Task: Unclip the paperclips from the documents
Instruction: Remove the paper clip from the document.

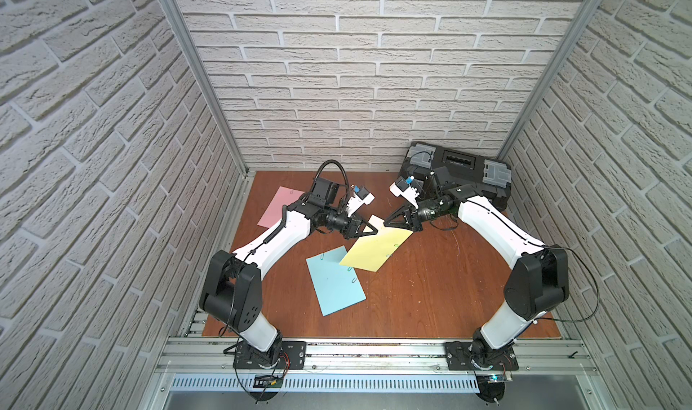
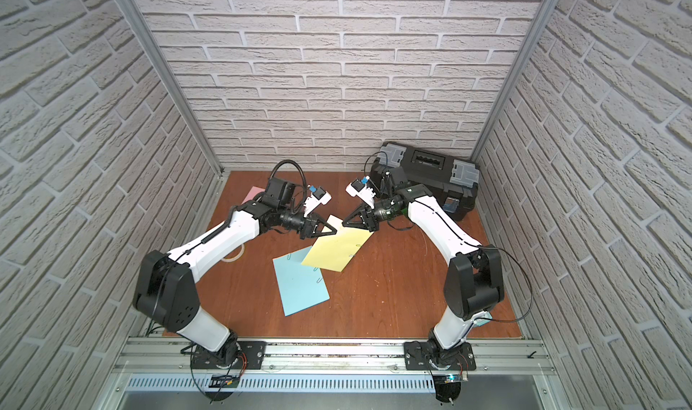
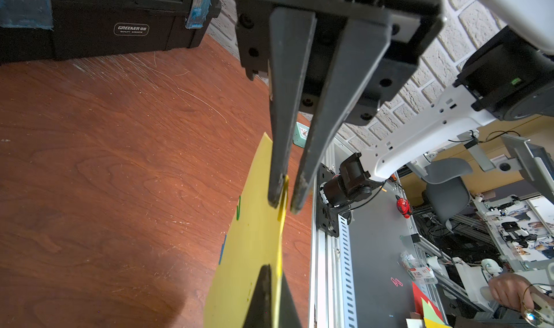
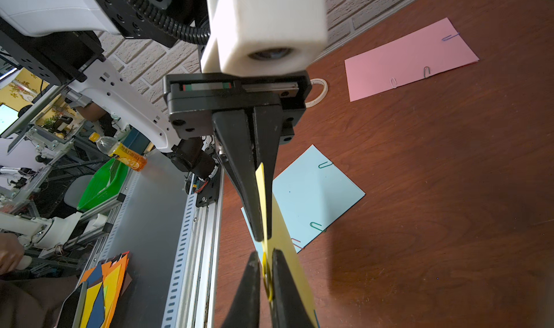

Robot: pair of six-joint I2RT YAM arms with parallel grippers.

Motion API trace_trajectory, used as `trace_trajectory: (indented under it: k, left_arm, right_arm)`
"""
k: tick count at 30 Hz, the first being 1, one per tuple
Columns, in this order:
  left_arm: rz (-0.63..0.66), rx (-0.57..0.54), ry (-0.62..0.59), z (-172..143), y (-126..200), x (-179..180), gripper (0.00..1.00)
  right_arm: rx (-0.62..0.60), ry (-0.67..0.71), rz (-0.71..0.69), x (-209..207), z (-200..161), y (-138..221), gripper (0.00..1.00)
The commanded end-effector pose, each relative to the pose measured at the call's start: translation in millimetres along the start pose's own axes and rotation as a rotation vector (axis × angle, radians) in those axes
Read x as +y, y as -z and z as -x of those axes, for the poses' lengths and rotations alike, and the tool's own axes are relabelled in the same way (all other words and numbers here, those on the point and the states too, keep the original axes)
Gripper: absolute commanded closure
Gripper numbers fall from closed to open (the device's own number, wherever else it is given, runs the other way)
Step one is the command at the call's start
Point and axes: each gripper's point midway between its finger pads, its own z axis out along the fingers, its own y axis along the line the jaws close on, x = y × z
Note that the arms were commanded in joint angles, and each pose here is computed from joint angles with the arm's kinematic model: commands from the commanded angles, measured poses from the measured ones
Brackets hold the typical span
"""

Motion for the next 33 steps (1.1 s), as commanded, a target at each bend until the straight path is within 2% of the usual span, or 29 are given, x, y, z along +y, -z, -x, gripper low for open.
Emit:
trace_trajectory:
  k: [1,6,33]
  left_arm:
    - [-0.023,-0.033,-0.07,14.8,9.8,-16.3,1.0]
    - [-0.025,-0.032,-0.066,14.4,9.9,-15.6,1.0]
    - [-0.031,0.015,-0.035,0.4,4.7,-7.6,1.0]
  right_arm:
    - [-0.004,0.005,0.028,4.8,-2.4,-2.4,0.89]
    - [-0.017,0.006,0.028,4.8,0.9,0.5,0.93]
    - [-0.07,-0.03,0.041,-1.4,12.3,11.2,0.94]
